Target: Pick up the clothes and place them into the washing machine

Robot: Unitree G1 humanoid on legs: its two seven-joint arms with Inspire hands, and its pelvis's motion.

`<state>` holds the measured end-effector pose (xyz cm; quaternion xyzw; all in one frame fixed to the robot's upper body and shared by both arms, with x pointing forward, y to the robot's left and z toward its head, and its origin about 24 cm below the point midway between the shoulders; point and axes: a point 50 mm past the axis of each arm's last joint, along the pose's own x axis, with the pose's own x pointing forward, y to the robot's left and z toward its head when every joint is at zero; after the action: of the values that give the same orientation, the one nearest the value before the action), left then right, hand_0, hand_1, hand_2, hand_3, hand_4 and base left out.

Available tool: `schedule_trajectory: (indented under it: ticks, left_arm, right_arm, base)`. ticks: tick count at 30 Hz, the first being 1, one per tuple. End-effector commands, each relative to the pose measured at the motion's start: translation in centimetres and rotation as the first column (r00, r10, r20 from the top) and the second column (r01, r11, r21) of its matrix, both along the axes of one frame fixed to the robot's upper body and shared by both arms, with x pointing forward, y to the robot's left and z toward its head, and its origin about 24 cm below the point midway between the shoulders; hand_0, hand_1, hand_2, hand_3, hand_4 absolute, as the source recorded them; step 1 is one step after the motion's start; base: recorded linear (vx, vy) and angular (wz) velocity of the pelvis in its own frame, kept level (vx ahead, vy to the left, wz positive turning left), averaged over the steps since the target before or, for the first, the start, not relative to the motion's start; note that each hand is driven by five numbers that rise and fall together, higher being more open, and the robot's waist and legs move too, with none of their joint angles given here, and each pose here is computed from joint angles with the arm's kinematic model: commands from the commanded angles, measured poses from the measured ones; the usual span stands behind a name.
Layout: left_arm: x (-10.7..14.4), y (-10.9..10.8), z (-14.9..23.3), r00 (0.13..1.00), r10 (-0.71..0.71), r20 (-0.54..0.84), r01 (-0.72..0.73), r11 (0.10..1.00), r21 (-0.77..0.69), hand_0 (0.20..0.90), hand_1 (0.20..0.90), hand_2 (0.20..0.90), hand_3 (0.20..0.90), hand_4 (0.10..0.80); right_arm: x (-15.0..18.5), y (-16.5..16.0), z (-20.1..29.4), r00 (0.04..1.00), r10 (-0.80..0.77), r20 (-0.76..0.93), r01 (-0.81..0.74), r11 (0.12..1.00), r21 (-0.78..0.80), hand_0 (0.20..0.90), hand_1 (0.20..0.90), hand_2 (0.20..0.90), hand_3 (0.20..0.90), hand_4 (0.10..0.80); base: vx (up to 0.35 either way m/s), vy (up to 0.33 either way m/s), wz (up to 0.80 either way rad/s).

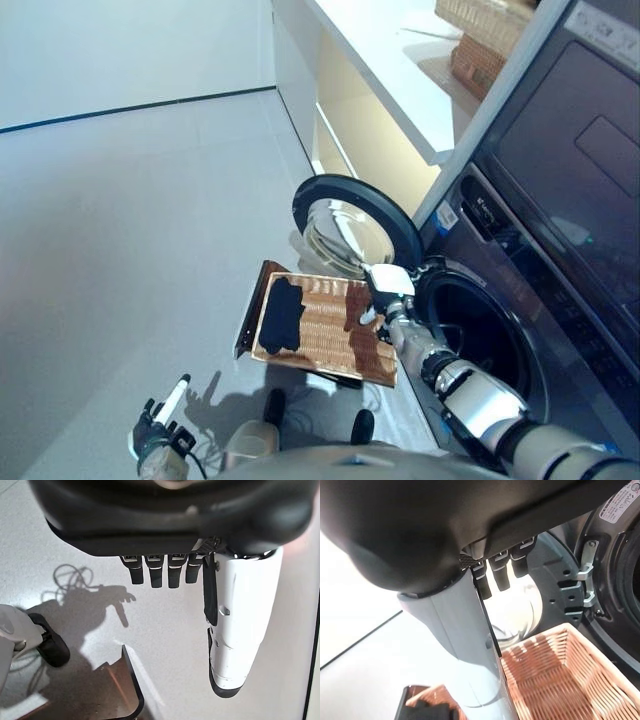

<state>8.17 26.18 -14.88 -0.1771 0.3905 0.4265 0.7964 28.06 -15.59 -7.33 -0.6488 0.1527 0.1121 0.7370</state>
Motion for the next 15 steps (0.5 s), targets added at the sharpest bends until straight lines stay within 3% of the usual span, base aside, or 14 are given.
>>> schedule_trajectory:
  ticks: [1, 15]
  left_arm:
    - [1.7, 2.8, 1.6, 0.997, -0.069, 0.039, 0.063, 0.989, 0.133, 0.900, 0.900, 0.900, 0.900, 0.800]
    - [7.9, 1.4, 4.2, 0.932, -0.242, 0.271, 0.201, 0.965, 0.168, 0.900, 0.900, 0.900, 0.900, 0.800]
  right_arm:
    - [1.9, 0.4, 1.8, 0.994, 0.072, 0.085, -0.068, 0.997, -0.046, 0.900, 0.900, 0.900, 0.900, 0.800]
    - [3.0, 2.7, 3.0, 0.970, 0.215, 0.117, -0.200, 0.971, -0.129, 0.900, 0.900, 0.900, 0.900, 0.800]
  base:
    - [-0.008, -0.017, 0.49]
    - [-0.053, -0.019, 0.37]
